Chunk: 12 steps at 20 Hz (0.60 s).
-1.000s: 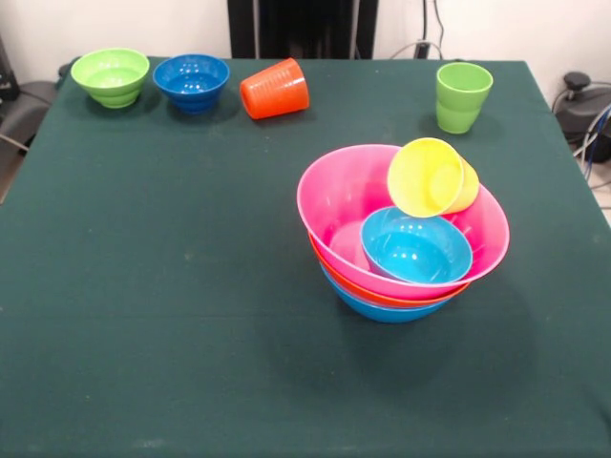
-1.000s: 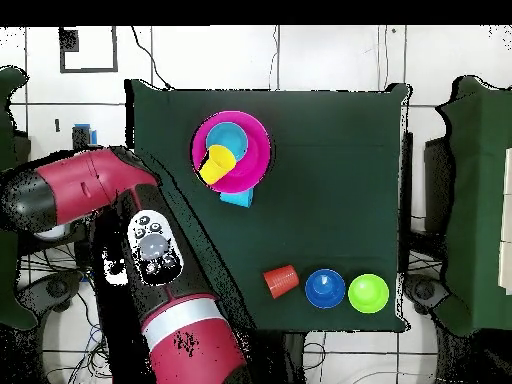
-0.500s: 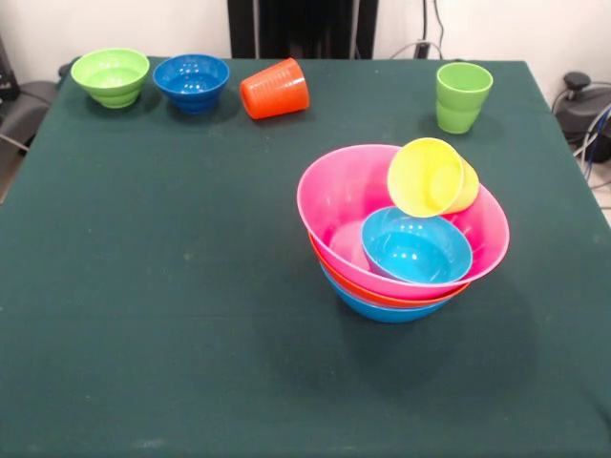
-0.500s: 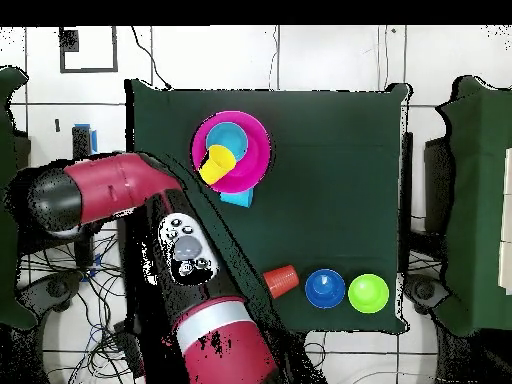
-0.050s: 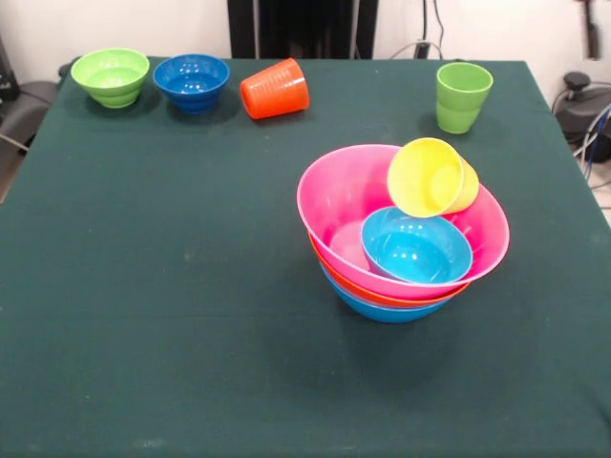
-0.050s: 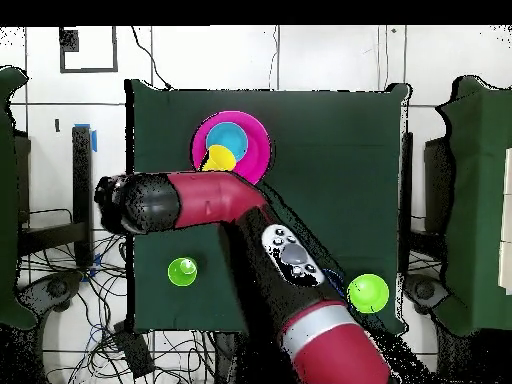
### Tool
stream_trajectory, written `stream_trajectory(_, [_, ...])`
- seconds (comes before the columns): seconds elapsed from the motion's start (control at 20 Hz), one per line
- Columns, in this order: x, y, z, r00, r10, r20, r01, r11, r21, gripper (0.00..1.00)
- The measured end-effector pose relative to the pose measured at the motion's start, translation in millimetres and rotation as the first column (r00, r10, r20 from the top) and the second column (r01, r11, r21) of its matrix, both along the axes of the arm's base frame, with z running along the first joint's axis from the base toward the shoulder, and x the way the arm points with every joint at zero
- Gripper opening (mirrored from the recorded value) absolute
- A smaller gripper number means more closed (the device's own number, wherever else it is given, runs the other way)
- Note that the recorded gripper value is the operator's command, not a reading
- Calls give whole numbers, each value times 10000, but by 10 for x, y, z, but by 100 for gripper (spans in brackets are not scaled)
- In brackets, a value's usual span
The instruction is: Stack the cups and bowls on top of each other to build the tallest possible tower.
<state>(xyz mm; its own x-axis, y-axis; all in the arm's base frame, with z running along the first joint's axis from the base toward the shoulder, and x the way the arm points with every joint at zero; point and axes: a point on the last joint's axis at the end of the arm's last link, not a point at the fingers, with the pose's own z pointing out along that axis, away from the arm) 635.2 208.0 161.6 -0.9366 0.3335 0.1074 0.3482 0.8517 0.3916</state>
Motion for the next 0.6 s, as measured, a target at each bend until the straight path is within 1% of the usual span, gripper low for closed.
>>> stream_trajectory(0.15, [-86,-273,-44,9991,-295,-314,301,9993,201,100])
stream_trajectory(0.25, [-137,-407,-64,9983,-373,-437,385,9989,274,100])
stream_trajectory(0.3, [-183,-516,-80,9980,-391,-504,406,9987,302,100])
stream_trajectory(0.45, [-256,-681,-110,9980,-339,-537,357,9988,339,100])
stream_trajectory(0.5, [-296,-769,-131,9984,-256,-506,273,9990,342,100])
stream_trajectory(0.6, [-322,-827,-147,9989,-149,-436,163,9994,306,100])
